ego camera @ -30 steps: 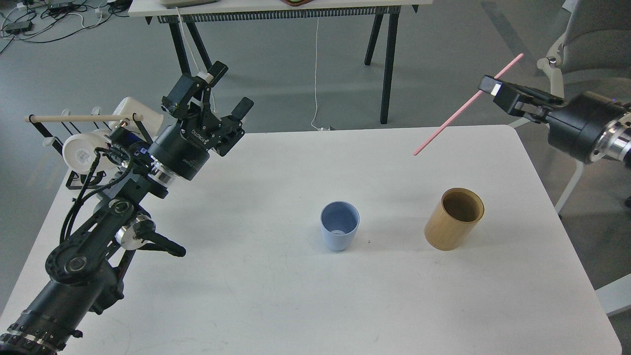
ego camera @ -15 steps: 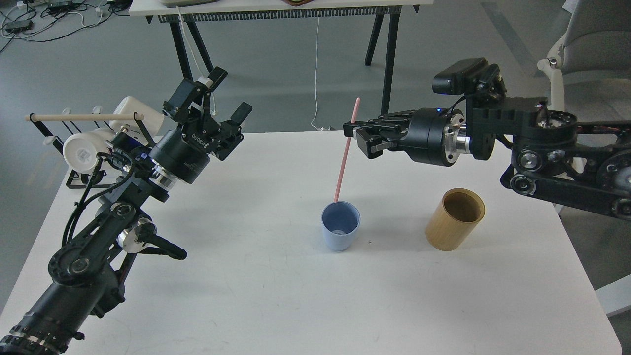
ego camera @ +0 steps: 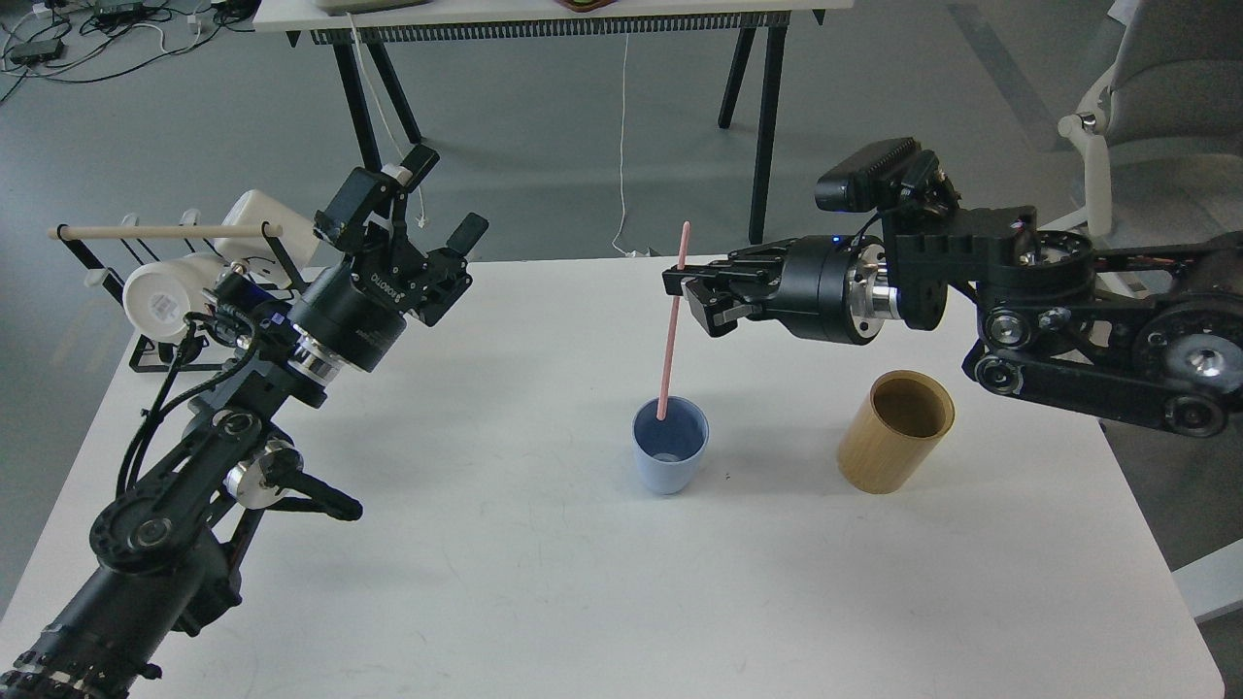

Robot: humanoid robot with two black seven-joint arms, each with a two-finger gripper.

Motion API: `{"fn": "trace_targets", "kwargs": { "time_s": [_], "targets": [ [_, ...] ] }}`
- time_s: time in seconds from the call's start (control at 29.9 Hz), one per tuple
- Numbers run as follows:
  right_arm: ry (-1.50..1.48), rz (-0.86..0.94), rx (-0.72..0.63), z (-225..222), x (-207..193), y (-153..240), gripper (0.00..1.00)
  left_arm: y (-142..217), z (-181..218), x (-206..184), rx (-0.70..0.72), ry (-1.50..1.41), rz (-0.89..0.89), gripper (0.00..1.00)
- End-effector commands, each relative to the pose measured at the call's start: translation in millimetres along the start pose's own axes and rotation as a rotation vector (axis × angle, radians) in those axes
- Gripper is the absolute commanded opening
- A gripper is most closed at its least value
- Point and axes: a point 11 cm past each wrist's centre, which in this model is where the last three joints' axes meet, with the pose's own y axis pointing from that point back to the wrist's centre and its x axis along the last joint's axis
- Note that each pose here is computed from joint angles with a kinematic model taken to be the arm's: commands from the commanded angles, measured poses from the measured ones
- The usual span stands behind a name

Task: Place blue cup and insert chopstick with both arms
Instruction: 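Lower the pink stick into the blue cup with the right gripper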

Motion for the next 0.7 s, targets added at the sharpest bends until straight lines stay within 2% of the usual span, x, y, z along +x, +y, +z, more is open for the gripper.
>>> {"fn": "trace_targets", "kwargs": {
  "time_s": [0.0,0.3,0.6,0.67],
  "targets": [
    [0.0,-0.01,-0.001,0,-4,-1,0.05,-2,1,-1,-0.004,0.0,-0.002,0.99],
    [0.018,-0.079,0.033,-12,-26,-14,0.12,-3,2,-1,-0.006,-0.001,-0.003,0.99],
    [0.024,-0.065,0.037,-14,-23,-13,0.34,-2,2,1,-0.006,-0.002,0.0,0.99],
    [0.016,-0.05,0.04,-15,-19,-12,0.52,-3,2,0,-0.006,-0.002,-0.003,0.99]
  ]
}}
